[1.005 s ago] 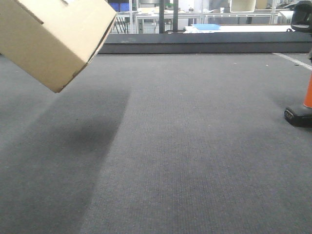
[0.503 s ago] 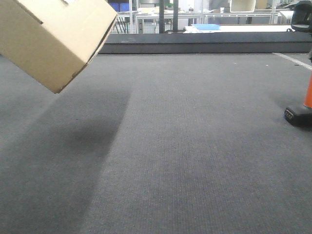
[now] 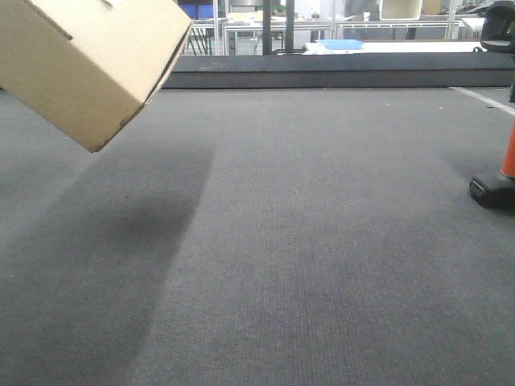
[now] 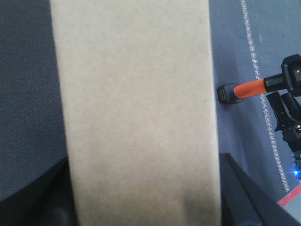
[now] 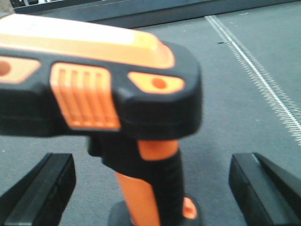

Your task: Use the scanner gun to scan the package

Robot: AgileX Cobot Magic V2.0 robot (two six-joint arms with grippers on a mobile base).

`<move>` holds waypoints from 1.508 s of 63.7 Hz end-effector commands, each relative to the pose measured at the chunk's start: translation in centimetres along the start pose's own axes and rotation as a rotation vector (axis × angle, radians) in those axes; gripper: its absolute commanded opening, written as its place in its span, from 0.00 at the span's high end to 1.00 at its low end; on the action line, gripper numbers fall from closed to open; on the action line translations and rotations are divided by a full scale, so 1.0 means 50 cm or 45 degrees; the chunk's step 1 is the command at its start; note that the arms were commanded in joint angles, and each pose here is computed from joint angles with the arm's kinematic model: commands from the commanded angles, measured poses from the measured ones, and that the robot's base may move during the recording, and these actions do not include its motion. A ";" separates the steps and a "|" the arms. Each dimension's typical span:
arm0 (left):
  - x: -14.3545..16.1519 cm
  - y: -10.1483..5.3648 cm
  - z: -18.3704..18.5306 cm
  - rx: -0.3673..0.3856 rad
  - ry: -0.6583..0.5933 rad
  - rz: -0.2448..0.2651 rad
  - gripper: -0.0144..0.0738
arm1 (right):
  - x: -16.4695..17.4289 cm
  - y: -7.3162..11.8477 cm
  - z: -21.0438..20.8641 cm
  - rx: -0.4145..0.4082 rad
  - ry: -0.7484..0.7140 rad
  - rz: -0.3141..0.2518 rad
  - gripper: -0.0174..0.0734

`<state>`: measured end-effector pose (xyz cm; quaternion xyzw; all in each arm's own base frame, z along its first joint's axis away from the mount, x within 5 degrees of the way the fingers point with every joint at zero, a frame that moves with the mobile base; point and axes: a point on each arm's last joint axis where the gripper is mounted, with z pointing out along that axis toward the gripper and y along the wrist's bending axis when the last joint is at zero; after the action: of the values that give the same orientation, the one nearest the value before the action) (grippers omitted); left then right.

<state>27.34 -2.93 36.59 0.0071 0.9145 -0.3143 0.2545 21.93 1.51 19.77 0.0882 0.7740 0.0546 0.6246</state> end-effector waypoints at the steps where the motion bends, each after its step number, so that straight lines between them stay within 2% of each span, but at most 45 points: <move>1: -0.003 -0.009 -0.007 0.026 -0.042 0.006 0.96 | -0.009 0.008 0.007 -0.041 -0.044 -0.007 0.18; 27: -0.011 -0.006 -0.008 0.003 -0.097 0.008 0.96 | -0.009 0.013 0.037 -0.035 -0.029 0.003 0.18; 46: -0.011 -0.003 -0.008 -0.022 -0.101 0.018 0.96 | -0.016 0.013 0.048 -0.039 -0.129 -0.001 0.18; 67: -0.013 -0.002 -0.008 -0.030 -0.112 0.021 0.96 | -0.002 0.011 0.058 -0.031 -0.110 -0.009 0.18; 79: -0.013 -0.001 -0.008 -0.032 -0.112 0.022 0.96 | -0.011 0.012 0.057 -0.037 -0.175 -0.009 0.19; 87: -0.013 -0.001 -0.008 -0.032 -0.112 0.022 0.96 | -0.010 0.012 0.057 -0.036 -0.166 -0.009 0.31; 93: -0.013 -0.001 -0.008 -0.032 -0.112 0.022 0.96 | -0.009 0.012 0.057 -0.036 -0.164 -0.009 0.49; 96: -0.013 -0.001 -0.008 -0.032 -0.112 0.022 0.96 | -0.009 0.012 0.057 -0.036 -0.164 -0.009 0.62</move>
<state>27.87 -2.55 36.66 -0.0028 0.9124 -0.2951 0.2837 24.72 1.89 19.44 0.0823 0.7407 0.0563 0.6644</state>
